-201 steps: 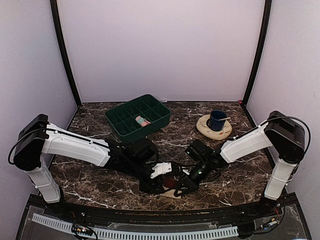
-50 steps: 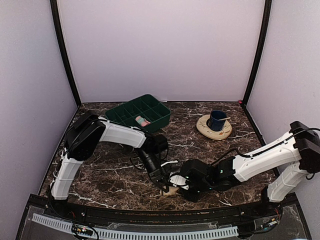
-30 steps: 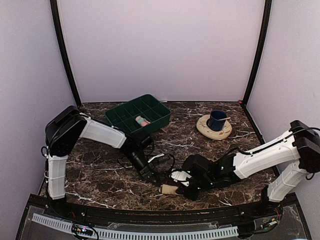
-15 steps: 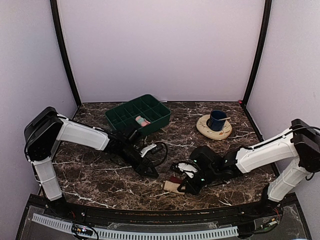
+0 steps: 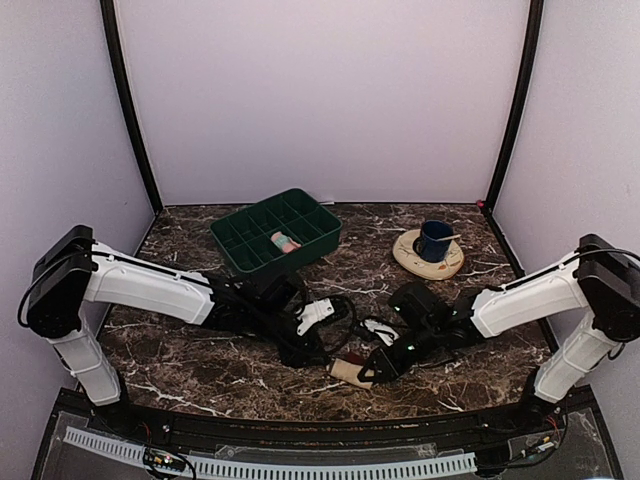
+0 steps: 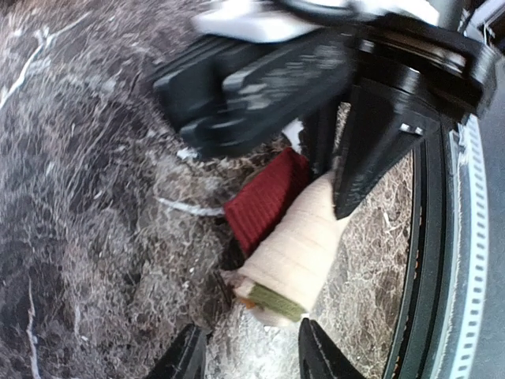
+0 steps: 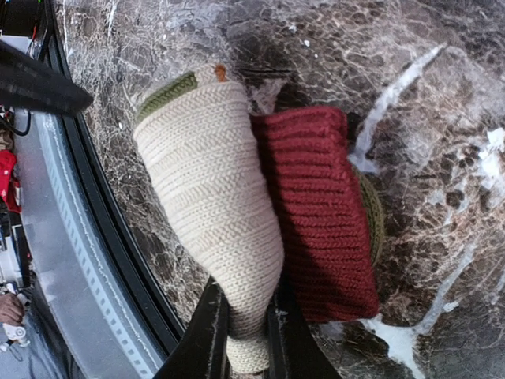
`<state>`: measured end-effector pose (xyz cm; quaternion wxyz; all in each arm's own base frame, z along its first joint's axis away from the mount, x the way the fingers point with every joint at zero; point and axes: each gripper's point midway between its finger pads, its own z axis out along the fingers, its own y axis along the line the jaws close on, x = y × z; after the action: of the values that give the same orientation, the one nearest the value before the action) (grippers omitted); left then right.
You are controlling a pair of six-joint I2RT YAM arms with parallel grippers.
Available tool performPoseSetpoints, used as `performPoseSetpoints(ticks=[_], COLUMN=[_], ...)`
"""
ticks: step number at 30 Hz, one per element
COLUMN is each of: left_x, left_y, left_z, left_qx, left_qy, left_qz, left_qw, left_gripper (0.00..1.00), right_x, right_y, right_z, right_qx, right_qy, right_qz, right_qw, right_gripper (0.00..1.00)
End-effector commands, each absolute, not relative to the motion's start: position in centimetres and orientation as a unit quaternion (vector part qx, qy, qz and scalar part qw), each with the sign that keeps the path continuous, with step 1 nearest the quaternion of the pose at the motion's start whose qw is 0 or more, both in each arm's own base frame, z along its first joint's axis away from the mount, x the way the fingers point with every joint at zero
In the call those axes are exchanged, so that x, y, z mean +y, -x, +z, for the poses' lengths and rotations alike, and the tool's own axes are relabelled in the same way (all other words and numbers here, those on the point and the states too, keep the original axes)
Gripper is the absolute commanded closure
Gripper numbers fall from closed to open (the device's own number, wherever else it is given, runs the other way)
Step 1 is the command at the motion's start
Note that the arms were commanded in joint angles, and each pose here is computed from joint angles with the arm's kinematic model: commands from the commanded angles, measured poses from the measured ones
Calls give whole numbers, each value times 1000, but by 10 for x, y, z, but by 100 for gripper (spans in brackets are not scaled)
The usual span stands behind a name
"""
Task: Roll the socks
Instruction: Roll the sock at the center of the board.
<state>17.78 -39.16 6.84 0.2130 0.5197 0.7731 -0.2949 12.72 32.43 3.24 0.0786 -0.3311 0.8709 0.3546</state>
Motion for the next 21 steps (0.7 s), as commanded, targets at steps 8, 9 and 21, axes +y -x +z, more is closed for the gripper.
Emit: performPoseSetpoints(ticks=[8, 9, 21], left_x=[-402, -404, -422], left_y=[-163, -161, -158], left_z=[68, 66, 56], left_qx=[707, 702, 647], left_qy=[-623, -629, -676], left_qz=[-193, -185, -115], left_qw=[275, 277, 334], left_gripper=[52, 52, 51], right_x=[317, 317, 314], right_y=[-119, -118, -111], right_z=[17, 15, 11], right_qx=[878, 878, 874], right_qy=[288, 286, 272], right_qz=[382, 383, 402], right_qw=[17, 12, -22], right_gripper=[100, 100, 100])
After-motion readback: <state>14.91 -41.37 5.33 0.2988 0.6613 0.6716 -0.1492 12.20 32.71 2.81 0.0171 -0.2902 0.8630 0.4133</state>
